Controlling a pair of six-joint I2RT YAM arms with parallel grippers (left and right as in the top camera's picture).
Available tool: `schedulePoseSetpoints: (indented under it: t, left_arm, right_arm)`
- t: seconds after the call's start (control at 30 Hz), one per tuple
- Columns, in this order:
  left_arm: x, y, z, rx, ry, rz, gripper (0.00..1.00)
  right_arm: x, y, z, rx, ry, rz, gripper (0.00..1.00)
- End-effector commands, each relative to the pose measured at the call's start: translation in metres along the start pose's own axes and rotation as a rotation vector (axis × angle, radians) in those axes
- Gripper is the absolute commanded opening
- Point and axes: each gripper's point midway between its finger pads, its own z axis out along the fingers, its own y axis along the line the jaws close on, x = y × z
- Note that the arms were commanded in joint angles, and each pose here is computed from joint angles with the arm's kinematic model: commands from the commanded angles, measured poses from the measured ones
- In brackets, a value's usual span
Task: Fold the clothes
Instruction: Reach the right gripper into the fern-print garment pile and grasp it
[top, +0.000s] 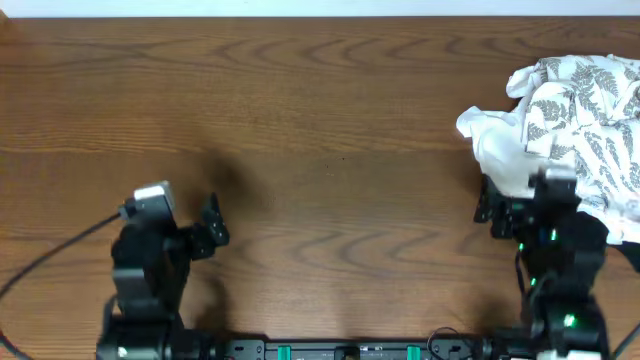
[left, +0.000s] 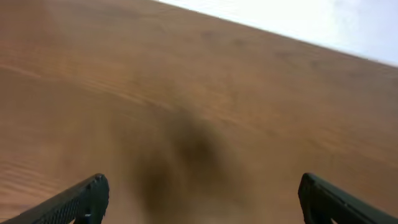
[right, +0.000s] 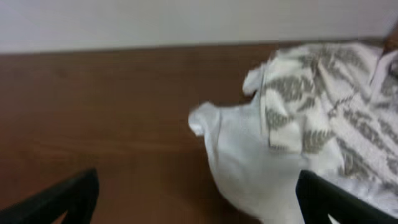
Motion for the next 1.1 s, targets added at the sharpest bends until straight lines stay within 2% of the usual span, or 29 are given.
schedulePoseSetpoints:
  t: [0.0, 0.17, 0.3, 0.37, 0.47, 0.67, 0.83, 1.07]
  left_arm:
    - [-0.013, -0.004, -0.003, -0.019, 0.092, -0.002, 0.98]
    - [-0.011, -0.007, -0.008, -0.043, 0.264, -0.002, 0.98]
    - [-0.007, -0.014, -0.009, -0.012, 0.32, -0.008, 0.98]
    - [-0.007, -0.014, -0.009, -0.014, 0.32, -0.01, 0.98]
    - [-0.007, -0.014, -0.009, -0.018, 0.322, -0.031, 0.98]
    - [-0.006, -0.013, -0.007, -0.021, 0.329, -0.042, 0.98]
    - [-0.005, -0.013, -0.007, -0.023, 0.333, -0.042, 0.98]
    - [-0.004, -0.013, -0.007, -0.024, 0.339, -0.043, 0.98]
  right_arm:
    - [-0.014, -0.005, 0.009, 0.031, 0.129, 0.016, 0.99]
    - [-0.019, -0.003, 0.019, 0.032, 0.384, 0.031, 0.99]
    - [-0.029, -0.008, 0.028, 0.06, 0.447, 0.022, 0.99]
    - [-0.029, -0.029, 0.032, 0.175, 0.451, 0.027, 0.99]
    - [-0.027, -0.082, 0.027, 0.441, 0.448, 0.105, 0.99]
    - [-0.005, -0.159, 0.025, 0.635, 0.503, 0.244, 0.99]
    - [0.02, -0.209, 0.035, 0.703, 0.557, 0.308, 0.96]
    - [0.06, -0.229, 0.055, 0.71, 0.66, 0.357, 0.97]
